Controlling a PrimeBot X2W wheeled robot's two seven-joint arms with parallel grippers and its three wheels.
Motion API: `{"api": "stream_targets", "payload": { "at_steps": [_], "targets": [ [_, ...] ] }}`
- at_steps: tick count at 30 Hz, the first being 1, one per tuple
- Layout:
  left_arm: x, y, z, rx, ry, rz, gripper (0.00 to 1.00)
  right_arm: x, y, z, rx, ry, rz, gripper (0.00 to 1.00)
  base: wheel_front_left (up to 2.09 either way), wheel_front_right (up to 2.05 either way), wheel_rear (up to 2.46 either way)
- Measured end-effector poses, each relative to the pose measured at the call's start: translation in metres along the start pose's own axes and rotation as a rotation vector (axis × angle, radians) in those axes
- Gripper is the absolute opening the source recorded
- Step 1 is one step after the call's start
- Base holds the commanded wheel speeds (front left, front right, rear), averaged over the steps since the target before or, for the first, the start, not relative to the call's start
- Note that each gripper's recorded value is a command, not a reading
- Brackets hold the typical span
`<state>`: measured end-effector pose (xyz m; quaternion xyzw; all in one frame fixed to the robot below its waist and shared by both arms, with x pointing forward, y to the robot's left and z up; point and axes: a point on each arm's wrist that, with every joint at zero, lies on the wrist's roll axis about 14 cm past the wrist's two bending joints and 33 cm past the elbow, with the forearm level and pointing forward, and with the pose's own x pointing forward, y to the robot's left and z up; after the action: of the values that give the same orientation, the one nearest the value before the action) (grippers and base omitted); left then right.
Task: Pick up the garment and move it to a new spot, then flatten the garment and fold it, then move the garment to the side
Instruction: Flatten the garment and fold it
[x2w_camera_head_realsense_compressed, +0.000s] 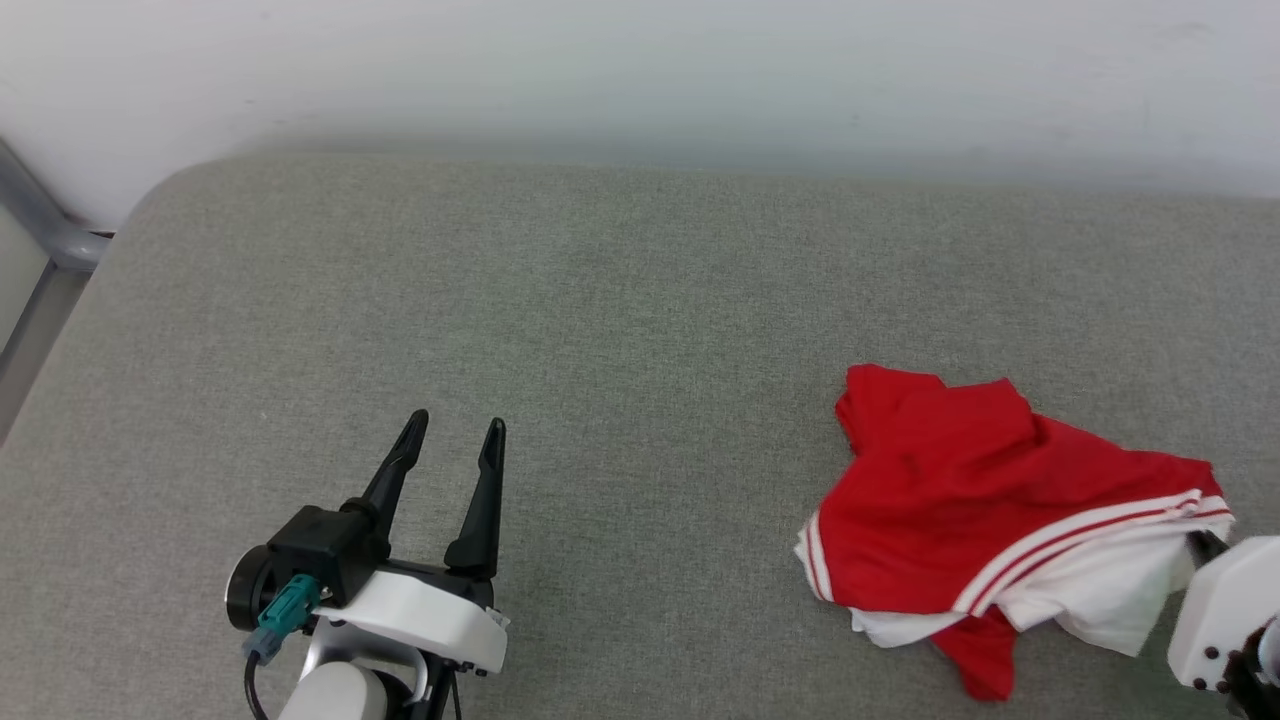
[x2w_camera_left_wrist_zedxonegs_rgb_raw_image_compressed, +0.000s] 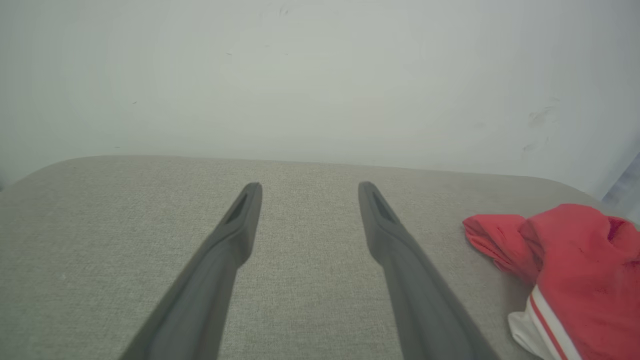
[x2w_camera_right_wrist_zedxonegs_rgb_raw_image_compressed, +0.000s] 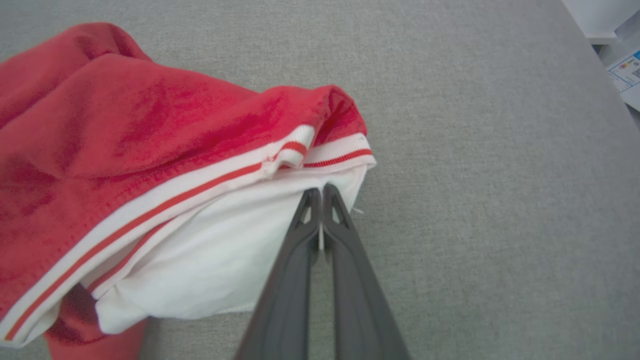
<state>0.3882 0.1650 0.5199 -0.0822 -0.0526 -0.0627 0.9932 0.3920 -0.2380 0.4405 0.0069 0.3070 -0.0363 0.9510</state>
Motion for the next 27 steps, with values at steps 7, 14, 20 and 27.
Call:
{"api": "stream_targets", "payload": {
  "at_steps": [7, 14, 20, 27],
  "targets": [
    [0.002, 0.005, -0.007, 0.002, 0.018, 0.008, 1.00, 0.014, -0.034, -0.051, 0.124, 0.082, -0.095, 0.00, 0.00, 0.00, 0.00],
    [0.001, 0.007, -0.005, 0.010, 0.016, 0.011, 1.00, 0.023, -0.023, -0.044, 0.180, -0.055, -0.069, 1.00, 0.00, 0.00, 0.00],
    [-0.006, 0.005, -0.001, 0.012, 0.007, 0.011, 1.00, 0.011, -0.022, -0.018, 0.178, -0.246, -0.069, 1.00, 0.00, 0.00, 0.00],
    [-0.018, 0.002, 0.003, 0.014, -0.002, 0.014, 1.00, -0.017, -0.017, 0.012, 0.138, -0.434, -0.050, 1.00, 0.00, 0.00, 0.00]
  ]
}}
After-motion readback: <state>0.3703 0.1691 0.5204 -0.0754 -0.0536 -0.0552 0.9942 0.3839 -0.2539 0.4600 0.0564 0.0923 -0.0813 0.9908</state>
